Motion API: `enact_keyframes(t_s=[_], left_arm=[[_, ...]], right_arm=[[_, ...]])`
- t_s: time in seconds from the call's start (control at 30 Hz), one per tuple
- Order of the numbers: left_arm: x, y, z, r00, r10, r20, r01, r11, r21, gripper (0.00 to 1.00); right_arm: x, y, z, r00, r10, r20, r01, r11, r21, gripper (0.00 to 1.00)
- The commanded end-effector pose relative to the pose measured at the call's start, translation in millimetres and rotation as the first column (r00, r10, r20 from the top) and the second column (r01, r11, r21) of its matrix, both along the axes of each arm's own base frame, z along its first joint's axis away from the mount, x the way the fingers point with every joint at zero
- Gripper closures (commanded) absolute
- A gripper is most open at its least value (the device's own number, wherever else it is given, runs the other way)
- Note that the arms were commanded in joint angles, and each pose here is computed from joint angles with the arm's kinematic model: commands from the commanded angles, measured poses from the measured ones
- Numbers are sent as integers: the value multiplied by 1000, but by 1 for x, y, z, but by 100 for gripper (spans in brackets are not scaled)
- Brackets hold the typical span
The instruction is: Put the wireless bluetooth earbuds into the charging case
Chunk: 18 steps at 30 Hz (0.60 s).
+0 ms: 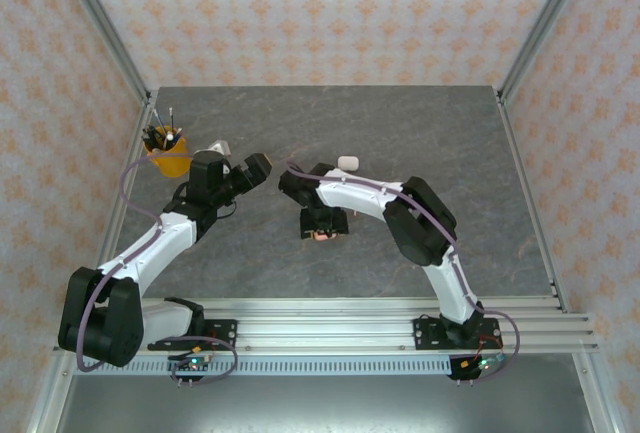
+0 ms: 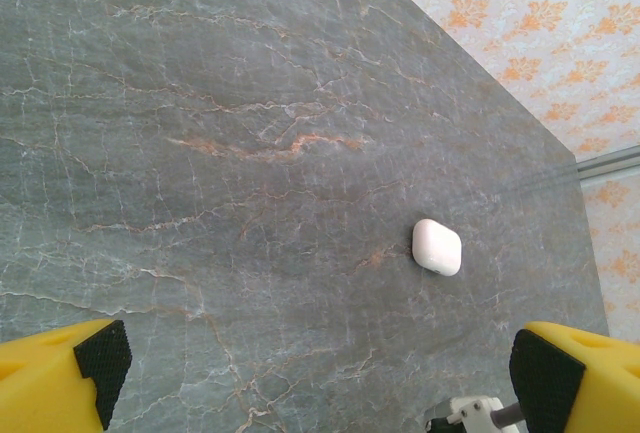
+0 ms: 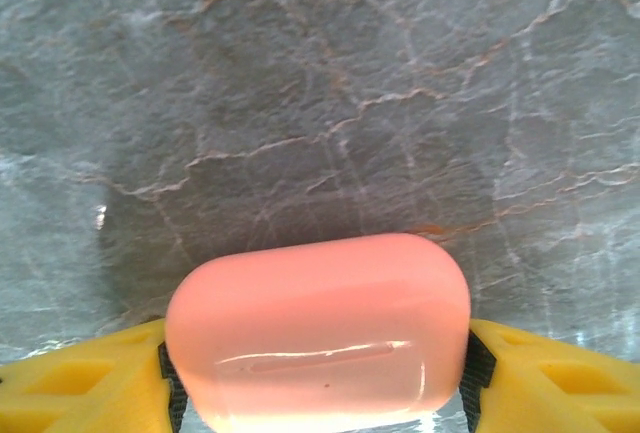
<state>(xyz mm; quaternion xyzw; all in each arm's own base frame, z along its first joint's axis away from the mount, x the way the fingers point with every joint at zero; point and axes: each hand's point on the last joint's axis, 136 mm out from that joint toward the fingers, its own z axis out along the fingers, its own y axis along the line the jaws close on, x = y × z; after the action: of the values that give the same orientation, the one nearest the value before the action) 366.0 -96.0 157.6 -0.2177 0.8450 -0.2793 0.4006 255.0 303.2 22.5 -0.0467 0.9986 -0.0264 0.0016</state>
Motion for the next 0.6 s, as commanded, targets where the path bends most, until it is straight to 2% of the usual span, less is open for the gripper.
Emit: enact_keyframes(t_s=[0.0, 0.33, 0.57], left_arm=[[2, 2, 4, 1000, -3, 17, 3, 1000, 5, 0], [2, 1, 2, 1000, -5, 12, 5, 1000, 6, 0], [2, 2, 2, 1000, -1, 14, 1, 1000, 3, 0]], right_arm=[[6, -13, -6, 1000, 19, -1, -19, 997, -71, 30], [4, -14, -14, 1000, 18, -18, -19, 997, -70, 30], [-4, -11, -19, 997, -67, -43, 65, 997, -41, 32]])
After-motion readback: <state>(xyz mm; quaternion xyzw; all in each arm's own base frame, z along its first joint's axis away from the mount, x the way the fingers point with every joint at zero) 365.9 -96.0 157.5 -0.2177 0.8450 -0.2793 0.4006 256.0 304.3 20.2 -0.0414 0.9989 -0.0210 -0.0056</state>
